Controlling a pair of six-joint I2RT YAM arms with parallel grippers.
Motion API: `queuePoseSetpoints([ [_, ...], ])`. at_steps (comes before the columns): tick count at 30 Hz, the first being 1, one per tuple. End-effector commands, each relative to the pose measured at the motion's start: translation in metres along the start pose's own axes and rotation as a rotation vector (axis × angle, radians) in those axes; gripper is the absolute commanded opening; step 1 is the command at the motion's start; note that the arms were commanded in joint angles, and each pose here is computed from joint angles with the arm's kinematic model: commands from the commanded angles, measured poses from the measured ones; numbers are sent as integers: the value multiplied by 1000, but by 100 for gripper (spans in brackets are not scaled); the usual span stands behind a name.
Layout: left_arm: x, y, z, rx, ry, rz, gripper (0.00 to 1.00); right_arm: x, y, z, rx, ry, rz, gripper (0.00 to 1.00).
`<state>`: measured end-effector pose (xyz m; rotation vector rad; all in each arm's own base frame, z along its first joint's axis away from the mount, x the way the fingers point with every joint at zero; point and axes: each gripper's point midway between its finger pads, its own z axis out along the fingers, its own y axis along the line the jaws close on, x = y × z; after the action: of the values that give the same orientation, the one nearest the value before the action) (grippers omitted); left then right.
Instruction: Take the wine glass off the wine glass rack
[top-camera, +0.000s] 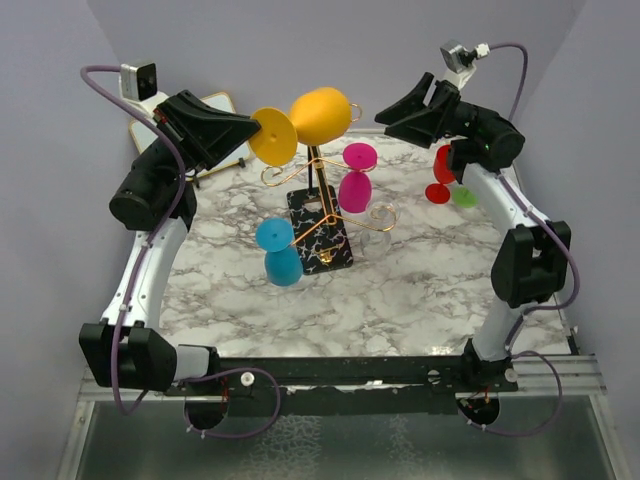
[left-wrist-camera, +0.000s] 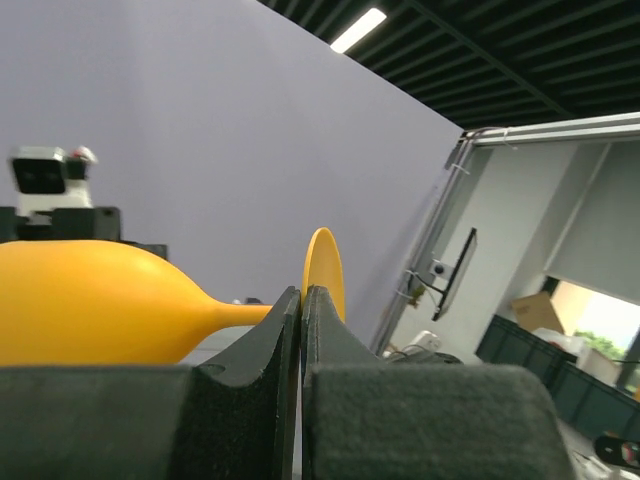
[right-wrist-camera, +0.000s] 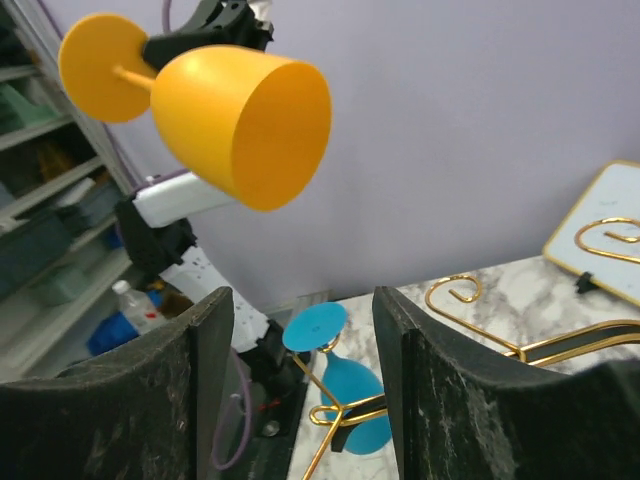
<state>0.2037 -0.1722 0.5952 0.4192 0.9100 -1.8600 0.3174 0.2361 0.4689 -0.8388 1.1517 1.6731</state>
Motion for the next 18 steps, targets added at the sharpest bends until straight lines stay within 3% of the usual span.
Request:
queuePoseSetpoints([
  [1, 16, -34, -7, 164, 44, -18, 0, -2, 36, 11, -193, 25, -106, 59],
  [7, 23, -34, -7, 160, 58, -9, 0, -1, 50, 35, -287, 27, -179, 60],
  [18, 25, -23, -9, 152, 52, -29, 0, 7, 81, 59, -389, 15, -172, 59],
])
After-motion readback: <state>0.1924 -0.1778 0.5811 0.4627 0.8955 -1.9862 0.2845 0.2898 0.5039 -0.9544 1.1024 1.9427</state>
